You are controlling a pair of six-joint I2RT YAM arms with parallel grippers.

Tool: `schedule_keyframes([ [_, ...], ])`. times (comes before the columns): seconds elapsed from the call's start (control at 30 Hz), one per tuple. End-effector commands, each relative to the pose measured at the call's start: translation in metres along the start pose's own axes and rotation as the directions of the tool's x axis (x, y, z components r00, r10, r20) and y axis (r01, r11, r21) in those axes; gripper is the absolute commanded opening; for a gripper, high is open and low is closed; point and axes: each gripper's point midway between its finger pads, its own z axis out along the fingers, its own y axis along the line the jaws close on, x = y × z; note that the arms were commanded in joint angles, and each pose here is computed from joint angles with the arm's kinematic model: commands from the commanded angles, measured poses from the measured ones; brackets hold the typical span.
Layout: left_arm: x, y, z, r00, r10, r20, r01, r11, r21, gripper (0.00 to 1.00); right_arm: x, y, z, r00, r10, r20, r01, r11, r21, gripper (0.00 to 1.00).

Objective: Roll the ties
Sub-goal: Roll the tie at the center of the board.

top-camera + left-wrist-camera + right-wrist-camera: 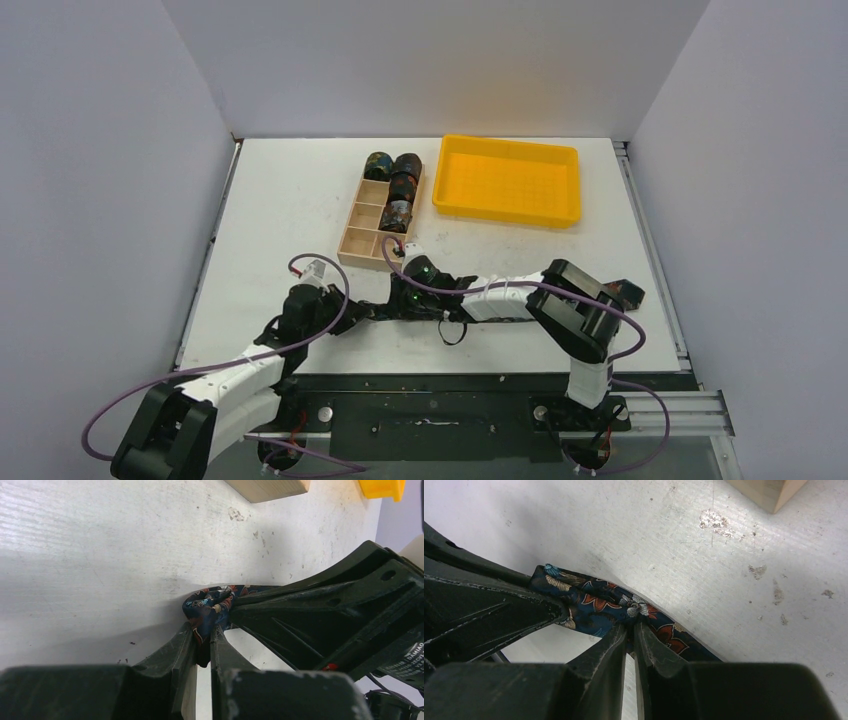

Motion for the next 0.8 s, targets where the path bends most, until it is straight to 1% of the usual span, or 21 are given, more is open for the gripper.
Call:
schedule_keyframes([
  [0.0,-0.015,-0.018,-0.002,0.997,0.069,0.03,-0.069,0.998,0.0,0.0,-0.007,0.002,0.009,1.0,0.014,0.02,-0.014,1.0,0.001,0.12],
  [0.13,-0.022,-0.021,-0.007,0.993,0.107,0.05,-0.105,0.994,-0.044,0.0,0.001,0.002,0.012,1.0,0.024,0.006,-0.024,1.0,0.0,0.06],
  [0.2,-0.027,-0.025,-0.01,0.989,0.129,0.074,-0.125,0.991,-0.057,0.0,0.007,0.0,0.014,0.999,0.031,-0.005,-0.031,1.0,-0.001,0.05],
  [0.37,-0.028,-0.038,-0.01,0.98,0.185,0.069,-0.18,0.982,-0.065,0.0,0.016,0.001,0.021,0.999,0.049,-0.023,-0.049,0.999,-0.018,0.05],
  [0.47,-0.019,-0.039,-0.009,0.976,0.213,0.036,-0.21,0.974,-0.085,0.0,0.02,0.001,0.024,0.998,0.056,-0.028,-0.057,0.998,-0.033,0.05],
  [0.6,-0.016,-0.054,-0.009,0.969,0.246,0.029,-0.244,0.968,-0.059,0.0,0.021,0.001,0.026,0.997,0.071,-0.019,-0.072,0.996,-0.057,0.05],
  [0.77,-0.004,-0.069,-0.002,0.959,0.282,-0.019,-0.283,0.959,-0.034,0.0,0.02,0.007,0.031,0.994,0.112,-0.014,-0.113,0.988,-0.106,0.05],
])
